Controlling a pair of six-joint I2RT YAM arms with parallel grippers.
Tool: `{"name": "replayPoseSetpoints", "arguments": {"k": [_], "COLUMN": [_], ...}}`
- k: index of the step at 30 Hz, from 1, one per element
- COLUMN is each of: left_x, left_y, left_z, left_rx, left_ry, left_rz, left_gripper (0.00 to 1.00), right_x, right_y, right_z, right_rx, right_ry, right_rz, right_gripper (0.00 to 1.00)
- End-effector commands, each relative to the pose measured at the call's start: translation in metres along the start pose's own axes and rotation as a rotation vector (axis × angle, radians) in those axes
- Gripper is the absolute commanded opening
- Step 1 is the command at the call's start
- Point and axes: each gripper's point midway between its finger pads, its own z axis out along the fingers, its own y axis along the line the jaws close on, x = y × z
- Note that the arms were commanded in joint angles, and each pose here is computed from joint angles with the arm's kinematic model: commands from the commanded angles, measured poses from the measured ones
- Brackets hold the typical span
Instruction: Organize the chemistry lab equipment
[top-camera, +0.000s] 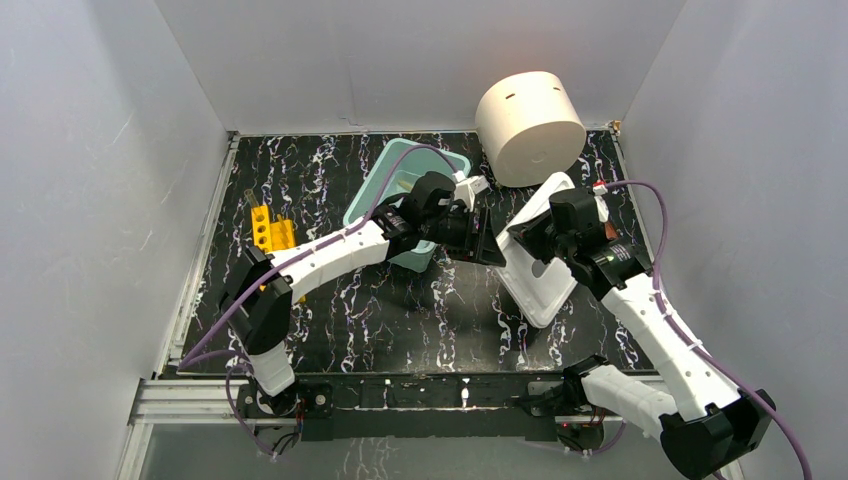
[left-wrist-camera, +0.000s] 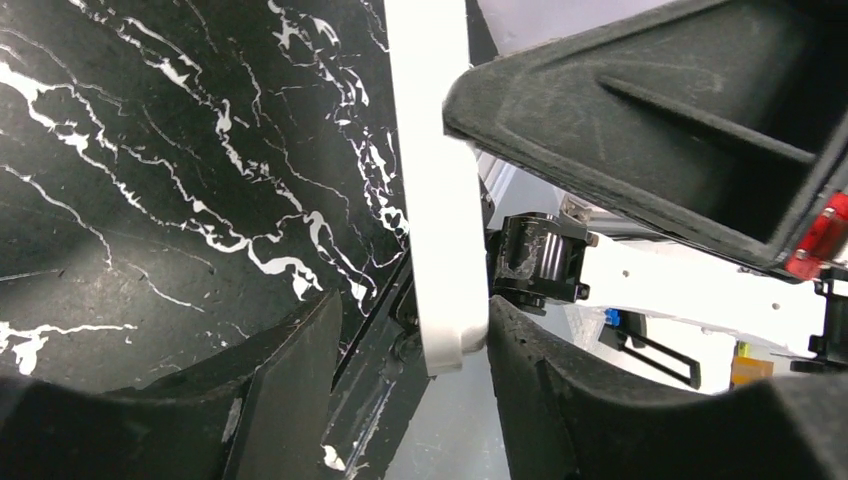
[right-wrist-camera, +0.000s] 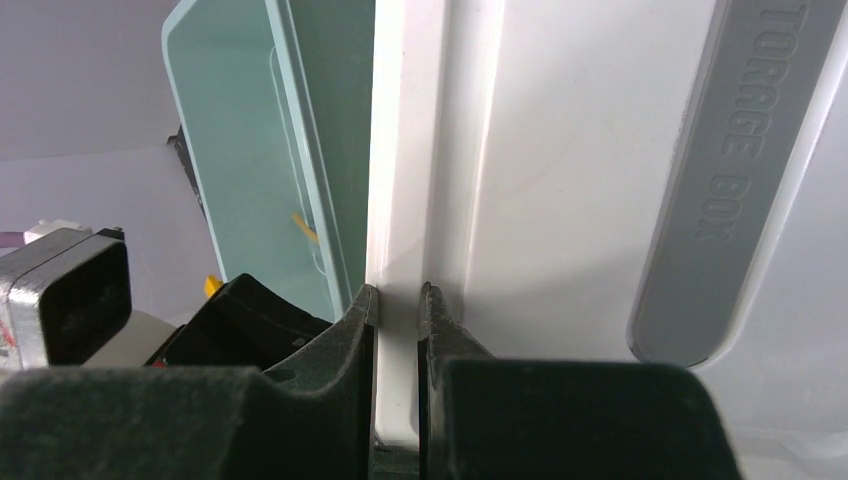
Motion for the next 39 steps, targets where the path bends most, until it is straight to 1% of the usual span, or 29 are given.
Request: {"name": "replayPoseSetpoints", "arguments": {"k": [1, 5, 7, 10, 15, 22, 23, 25, 27, 28, 29, 31, 35, 37, 39], "left_x": [-0.015, -0.015, -0.016, -0.017, -0.011, -0.010, -0.011, -0.011, -0.013, -0.014, -0.014, -0.015, -0.019, -0.023, -0.029], "left_y": [-0.037, -0.037, -0.038, -0.039, -0.038, -0.024, -0.022, -0.020, -0.020, -0.020, -0.021, -0.024, -0.027, -0.030, -0.037], "left_z": [-0.009, -0.007, -0.006, -0.006, -0.001, 0.007, 0.008, 0.007, 0.004, 0.003, 0.001, -0.004, -0.024, -0.038, -0.057], "left_rx": [0.111, 0.115, 0.117, 0.121, 0.139, 0.068, 0.057, 0.037, 0.032, 0.029, 0.027, 0.029, 0.051, 0.081, 0.132], "left_ry": [-0.033, -0.024, -0.021, -0.021, 0.023, 0.048, 0.052, 0.054, 0.045, 0.041, 0.038, 0.036, 0.031, 0.023, 0.009], "left_rz": [0.041, 0.020, 0.014, 0.016, 0.002, -0.011, -0.010, -0.003, 0.015, 0.026, 0.039, 0.072, 0.117, 0.123, 0.143], "left_gripper": [0.48, 0.35, 0.32, 0.31, 0.29, 0.31, 0.27, 0.16, 0.06, 0.01, 0.00, 0.00, 0.00, 0.00, 0.00], "right_x": [-0.009, -0.008, -0.007, -0.006, -0.006, -0.004, -0.003, -0.003, -0.003, -0.004, -0.005, -0.008, -0.017, -0.021, -0.025], "right_y": [0.017, 0.015, 0.015, 0.015, 0.019, 0.021, 0.021, 0.019, 0.017, 0.015, 0.015, 0.015, 0.023, 0.034, 0.045], "right_z": [-0.005, -0.002, -0.001, 0.002, 0.004, 0.006, 0.006, 0.007, 0.008, 0.009, 0.008, 0.008, -0.001, -0.008, -0.015], "right_rx": [-0.077, -0.075, -0.079, -0.078, -0.098, -0.108, -0.106, -0.100, -0.092, -0.084, -0.085, -0.085, -0.111, -0.160, -0.206], "right_ry": [-0.037, -0.035, -0.033, -0.031, -0.026, -0.017, -0.015, -0.018, -0.020, -0.024, -0.029, -0.042, -0.072, -0.088, -0.103], "right_rz": [0.028, 0.024, 0.014, 0.003, -0.001, 0.012, 0.015, 0.016, 0.013, 0.010, 0.004, -0.036, -0.165, -0.219, -0.249], "right_gripper": [0.02, 0.02, 0.02, 0.03, 0.04, 0.04, 0.04, 0.04, 0.07, 0.11, 0.18, 0.33, 0.58, 0.67, 0.71]}}
